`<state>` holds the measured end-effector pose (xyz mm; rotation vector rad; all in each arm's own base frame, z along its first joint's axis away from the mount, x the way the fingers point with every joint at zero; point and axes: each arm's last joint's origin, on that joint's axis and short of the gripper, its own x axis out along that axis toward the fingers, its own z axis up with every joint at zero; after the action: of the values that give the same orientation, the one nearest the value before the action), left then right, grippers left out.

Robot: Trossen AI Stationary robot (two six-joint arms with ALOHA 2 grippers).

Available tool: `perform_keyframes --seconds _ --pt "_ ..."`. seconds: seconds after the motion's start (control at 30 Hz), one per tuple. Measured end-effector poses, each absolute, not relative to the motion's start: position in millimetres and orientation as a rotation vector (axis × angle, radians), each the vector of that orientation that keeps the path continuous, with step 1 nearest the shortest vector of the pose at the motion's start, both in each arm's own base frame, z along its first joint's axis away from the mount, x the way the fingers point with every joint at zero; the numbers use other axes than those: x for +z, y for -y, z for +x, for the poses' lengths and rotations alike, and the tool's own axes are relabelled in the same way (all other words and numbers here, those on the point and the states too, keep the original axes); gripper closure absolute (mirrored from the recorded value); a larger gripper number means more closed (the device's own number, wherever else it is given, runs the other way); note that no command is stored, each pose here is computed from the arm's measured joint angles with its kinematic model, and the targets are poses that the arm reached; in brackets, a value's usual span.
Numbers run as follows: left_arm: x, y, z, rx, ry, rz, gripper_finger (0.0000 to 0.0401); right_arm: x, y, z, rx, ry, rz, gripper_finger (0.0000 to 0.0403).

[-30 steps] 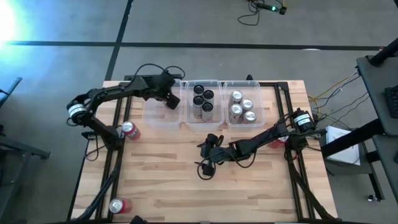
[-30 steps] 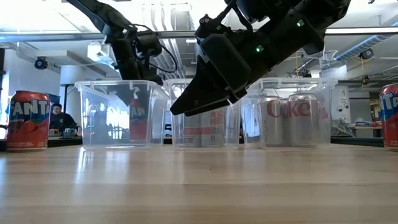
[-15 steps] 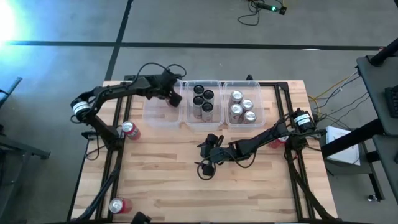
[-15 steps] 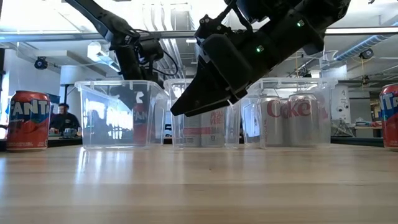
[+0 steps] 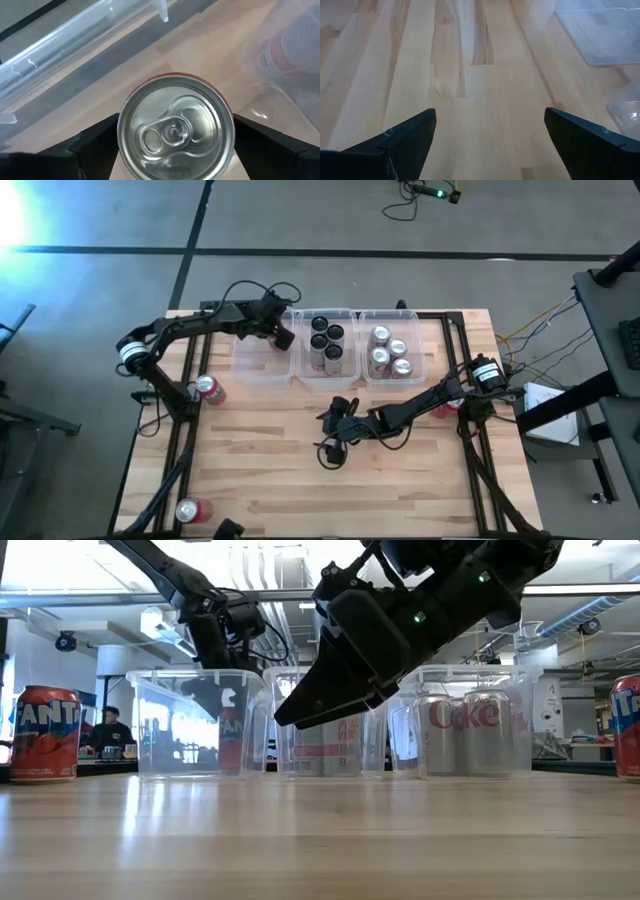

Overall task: Sort soda cans
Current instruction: Put the top middle red soda can into the left transparent bin, then put the top left red soda can into the left transparent bin

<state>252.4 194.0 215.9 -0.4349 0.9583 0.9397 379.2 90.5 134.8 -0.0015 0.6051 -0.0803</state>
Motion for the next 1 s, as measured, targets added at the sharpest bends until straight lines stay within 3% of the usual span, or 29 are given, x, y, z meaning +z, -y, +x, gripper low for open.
perform_keyframes --seconds 0.33,0.5,0.77,1.0 --pt "223 -186 246 0.860 -0.988 -0.464 0.0071 135 -90 379 -0.081 -0.605 -0.001 0.0035" --pt "248 -173 231 0.843 -0.965 -0.461 0.0070 135 -91 379 -0.081 -0.605 -0.001 0.0035" --pt "298 -120 187 0.820 -0.941 -0.485 0.0070 135 -91 379 -0.081 -0.608 -0.003 0.0035" --pt "320 -65 146 0.763 -0.978 -0.536 0.0070 134 -90 379 -0.082 -0.609 -0.003 0.0035"
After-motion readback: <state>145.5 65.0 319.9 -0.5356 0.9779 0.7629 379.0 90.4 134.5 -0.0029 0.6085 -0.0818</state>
